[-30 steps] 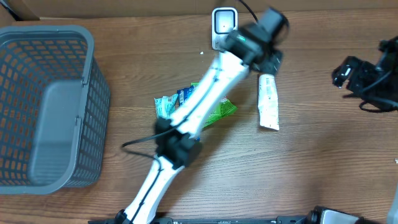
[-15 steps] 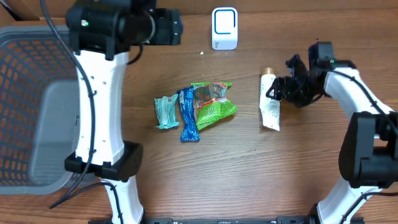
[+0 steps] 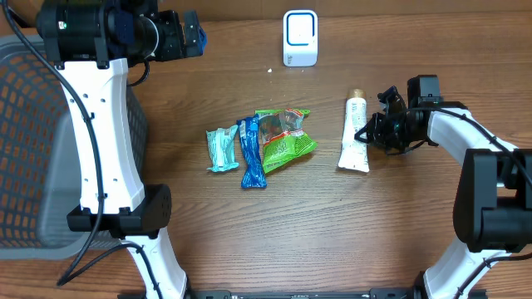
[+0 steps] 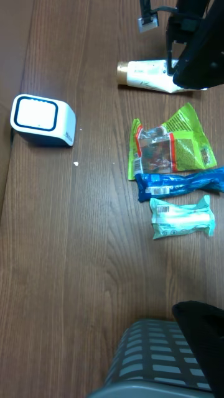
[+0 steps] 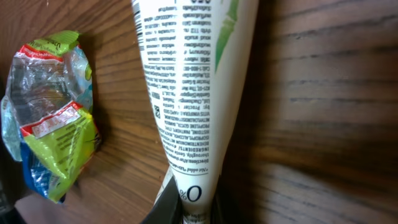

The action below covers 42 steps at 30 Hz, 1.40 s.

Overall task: Scan the item barcode
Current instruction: 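Hold the white tube with the right gripper under the scanner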

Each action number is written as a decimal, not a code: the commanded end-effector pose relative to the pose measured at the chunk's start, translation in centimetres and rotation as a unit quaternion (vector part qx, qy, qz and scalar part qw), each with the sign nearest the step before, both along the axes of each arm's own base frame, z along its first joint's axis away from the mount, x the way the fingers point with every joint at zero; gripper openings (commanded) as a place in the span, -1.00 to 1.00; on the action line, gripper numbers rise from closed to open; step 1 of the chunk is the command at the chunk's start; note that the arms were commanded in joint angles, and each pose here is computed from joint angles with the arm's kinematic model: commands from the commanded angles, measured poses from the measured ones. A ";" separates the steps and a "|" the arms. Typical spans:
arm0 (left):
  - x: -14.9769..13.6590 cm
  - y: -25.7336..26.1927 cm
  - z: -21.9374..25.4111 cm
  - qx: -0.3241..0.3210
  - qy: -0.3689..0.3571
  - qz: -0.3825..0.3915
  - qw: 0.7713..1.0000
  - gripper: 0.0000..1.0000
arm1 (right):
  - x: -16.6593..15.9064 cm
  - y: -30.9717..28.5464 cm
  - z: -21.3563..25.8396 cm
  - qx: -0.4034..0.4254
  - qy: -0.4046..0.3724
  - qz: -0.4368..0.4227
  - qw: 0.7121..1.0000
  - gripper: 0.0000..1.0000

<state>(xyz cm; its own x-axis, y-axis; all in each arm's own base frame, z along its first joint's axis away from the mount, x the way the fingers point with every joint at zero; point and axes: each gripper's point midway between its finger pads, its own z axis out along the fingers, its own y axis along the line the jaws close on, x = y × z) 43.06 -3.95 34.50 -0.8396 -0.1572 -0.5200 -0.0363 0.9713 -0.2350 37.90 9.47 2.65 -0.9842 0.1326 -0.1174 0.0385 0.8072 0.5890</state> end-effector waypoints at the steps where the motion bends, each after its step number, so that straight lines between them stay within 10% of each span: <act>1: -0.5 -0.4 0.8 0.000 -0.011 -0.012 1.000 1.00 | 1.6 -0.1 3.6 -0.012 -0.021 -0.002 1.000 -0.93; 10: -0.5 -0.4 0.8 0.000 -0.011 -0.012 1.000 1.00 | 4.3 -0.8 12.4 -0.260 -0.102 -0.009 0.960 -0.92; 17: -0.5 -0.4 0.8 0.001 -0.011 -0.011 1.000 1.00 | 7.2 0.2 18.8 -0.536 -0.272 -0.060 0.797 -0.93; 32: -0.5 -0.4 0.8 0.000 -0.011 -0.012 1.000 1.00 | 12.5 6.3 25.0 -0.545 -0.448 0.067 0.706 -0.92; 42: -0.5 -0.4 0.8 0.000 -0.011 -0.012 1.000 1.00 | 14.2 9.3 24.8 -0.487 -0.498 0.091 0.712 -0.93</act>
